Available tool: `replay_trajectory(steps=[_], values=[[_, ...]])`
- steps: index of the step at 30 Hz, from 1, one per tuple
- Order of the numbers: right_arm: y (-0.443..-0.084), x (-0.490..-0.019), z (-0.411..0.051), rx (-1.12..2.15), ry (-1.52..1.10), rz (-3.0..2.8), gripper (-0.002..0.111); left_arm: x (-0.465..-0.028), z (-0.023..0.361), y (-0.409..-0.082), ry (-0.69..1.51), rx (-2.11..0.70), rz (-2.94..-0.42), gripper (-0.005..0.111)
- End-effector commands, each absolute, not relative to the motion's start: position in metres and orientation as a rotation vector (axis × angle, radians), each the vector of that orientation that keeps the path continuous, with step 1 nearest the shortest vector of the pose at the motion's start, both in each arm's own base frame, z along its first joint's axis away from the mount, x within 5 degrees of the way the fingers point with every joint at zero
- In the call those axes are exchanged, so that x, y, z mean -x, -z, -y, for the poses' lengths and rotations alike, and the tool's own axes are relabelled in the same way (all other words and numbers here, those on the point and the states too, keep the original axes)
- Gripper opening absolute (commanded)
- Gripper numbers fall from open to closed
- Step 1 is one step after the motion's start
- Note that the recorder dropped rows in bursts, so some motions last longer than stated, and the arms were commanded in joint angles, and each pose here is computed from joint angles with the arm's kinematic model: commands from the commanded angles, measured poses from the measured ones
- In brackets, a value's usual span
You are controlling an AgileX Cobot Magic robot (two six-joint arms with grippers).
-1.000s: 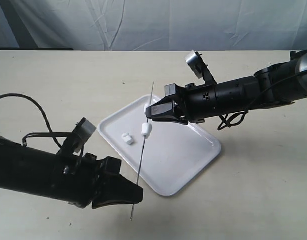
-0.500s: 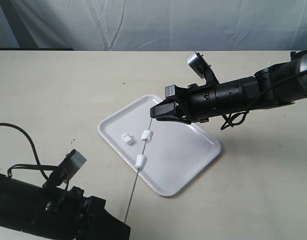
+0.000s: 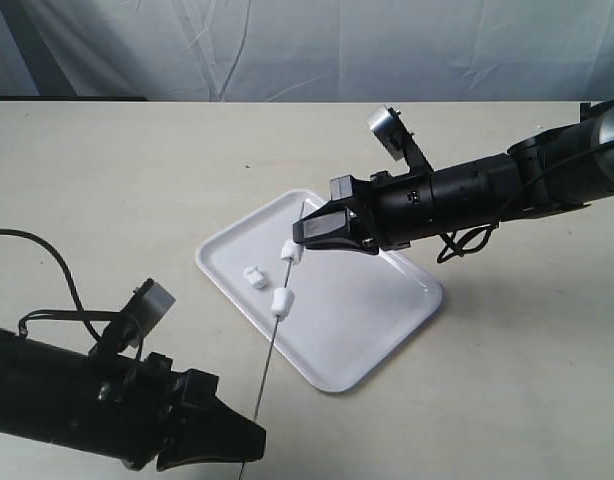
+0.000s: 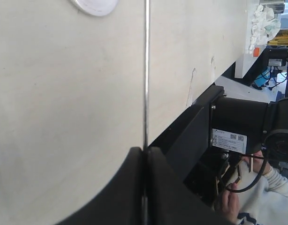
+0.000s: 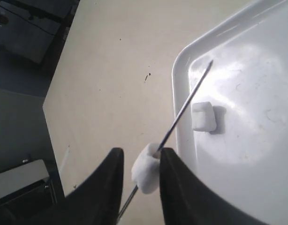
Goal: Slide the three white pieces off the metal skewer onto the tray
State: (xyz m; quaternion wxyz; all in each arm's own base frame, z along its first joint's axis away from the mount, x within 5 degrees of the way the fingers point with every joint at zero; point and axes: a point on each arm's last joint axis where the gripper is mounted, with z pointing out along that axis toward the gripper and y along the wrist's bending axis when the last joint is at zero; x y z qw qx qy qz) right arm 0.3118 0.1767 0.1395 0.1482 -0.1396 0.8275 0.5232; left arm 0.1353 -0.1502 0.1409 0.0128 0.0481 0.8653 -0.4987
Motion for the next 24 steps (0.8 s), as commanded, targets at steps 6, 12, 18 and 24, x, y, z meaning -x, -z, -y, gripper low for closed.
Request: replay_trajectory(steps=[6,12,18,24], values=[[-0.143,-0.313,-0.177,0.418,-1.488,-2.365,0.045,-0.143,0.155,-0.152,1.578,-0.180,-2.636,0.000],[-0.143,-0.313,-0.177,0.409,-1.494,-2.369,0.029,-0.145,0.156,-0.154,1.572,-0.161,-2.633,0.000],[-0.145,-0.311,-0.178,0.432,-1.527,-2.351,0.021,-0.145,0.156,-0.154,1.570,-0.160,-2.634,0.000],[-0.142,-0.314,-0.176,0.406,-1.462,-2.374,0.021,-0.140,0.156,-0.155,1.627,-0.169,-2.631,0.000]])
